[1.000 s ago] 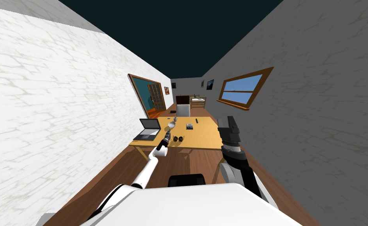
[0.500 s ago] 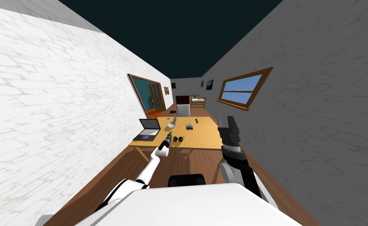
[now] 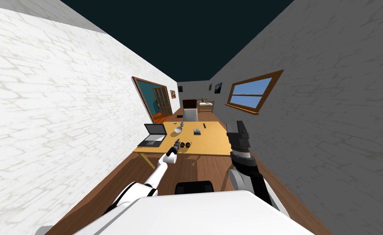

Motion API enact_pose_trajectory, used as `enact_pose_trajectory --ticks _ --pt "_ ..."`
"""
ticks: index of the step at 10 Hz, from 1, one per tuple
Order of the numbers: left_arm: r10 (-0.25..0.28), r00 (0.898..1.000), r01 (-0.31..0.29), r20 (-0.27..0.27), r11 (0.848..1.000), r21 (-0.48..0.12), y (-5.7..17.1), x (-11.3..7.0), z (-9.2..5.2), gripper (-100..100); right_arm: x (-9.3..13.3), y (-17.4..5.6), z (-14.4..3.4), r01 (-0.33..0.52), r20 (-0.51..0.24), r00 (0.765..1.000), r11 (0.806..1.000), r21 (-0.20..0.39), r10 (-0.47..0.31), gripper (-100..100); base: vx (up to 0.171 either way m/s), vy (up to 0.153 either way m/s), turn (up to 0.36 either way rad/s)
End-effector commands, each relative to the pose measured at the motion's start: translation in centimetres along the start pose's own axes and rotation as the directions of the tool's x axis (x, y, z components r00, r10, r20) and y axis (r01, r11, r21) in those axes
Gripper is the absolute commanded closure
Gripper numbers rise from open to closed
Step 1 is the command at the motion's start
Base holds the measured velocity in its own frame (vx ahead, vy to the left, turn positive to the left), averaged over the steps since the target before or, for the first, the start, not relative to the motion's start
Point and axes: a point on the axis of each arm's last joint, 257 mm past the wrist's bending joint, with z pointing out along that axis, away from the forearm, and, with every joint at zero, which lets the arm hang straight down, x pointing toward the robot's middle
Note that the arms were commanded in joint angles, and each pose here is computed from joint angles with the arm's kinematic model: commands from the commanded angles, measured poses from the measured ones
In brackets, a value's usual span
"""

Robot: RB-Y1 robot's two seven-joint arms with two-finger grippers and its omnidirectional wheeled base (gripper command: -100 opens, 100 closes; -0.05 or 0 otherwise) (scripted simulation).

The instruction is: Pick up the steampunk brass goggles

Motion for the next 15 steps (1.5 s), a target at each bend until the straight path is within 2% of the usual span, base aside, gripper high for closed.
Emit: enact_pose_trajectory --ticks 1,4,7,8,11,12,13,15 --pt "-0.003 1.0 0.003 -0.004 1.0 -0.025 0.8 0.3 0.1 -100 0.0 0.0 0.0 0.0 0.0 1.0 1.0 0.0 0.0 0 0.013 0.0 -0.005" --pt "-0.022 0.999 0.018 -0.028 0.992 -0.125 4.0 2.6 0.3 -100 0.0 0.0 0.0 0.0 0.0 1.0 1.0 0.0 0.0 0 0.025 -0.001 -0.019" --pt "-0.039 0.998 0.028 -0.052 0.981 -0.192 6.0 5.0 0.2 -100 0.0 0.0 0.0 0.0 0.0 1.0 1.0 0.0 0.0 0 0.033 0.001 -0.018" --pt "-0.049 0.997 0.033 -0.066 0.976 -0.215 6.6 6.4 0.2 -100 0.0 0.0 0.0 0.0 0.0 1.0 1.0 0.0 0.0 0 0.041 -0.003 -0.019" --pt "-0.048 0.997 0.033 -0.066 0.976 -0.213 6.6 6.4 0.1 -100 0.0 0.0 0.0 0.0 0.0 1.0 1.0 0.0 0.0 0 0.013 -0.002 -0.003" --pt "-0.048 0.997 0.033 -0.066 0.976 -0.213 6.6 6.4 0.1 0 0.0 0.0 0.0 0.0 0.0 1.0 1.0 0.0 0.0 0 0.0 0.0 0.0" --pt "-0.044 0.996 0.028 -0.074 0.976 -0.214 7.0 7.0 -0.2 -100 0.0 0.0 0.0 0.0 0.0 1.0 1.0 0.0 0.0 0 0.03 -0.001 0.05" --pt "-0.038 0.995 0.018 -0.089 0.977 -0.215 7.8 8.0 -1.0 -100 0.0 0.0 0.0 0.0 0.0 1.0 1.0 0.0 0.0 0 0.081 -0.003 0.074"
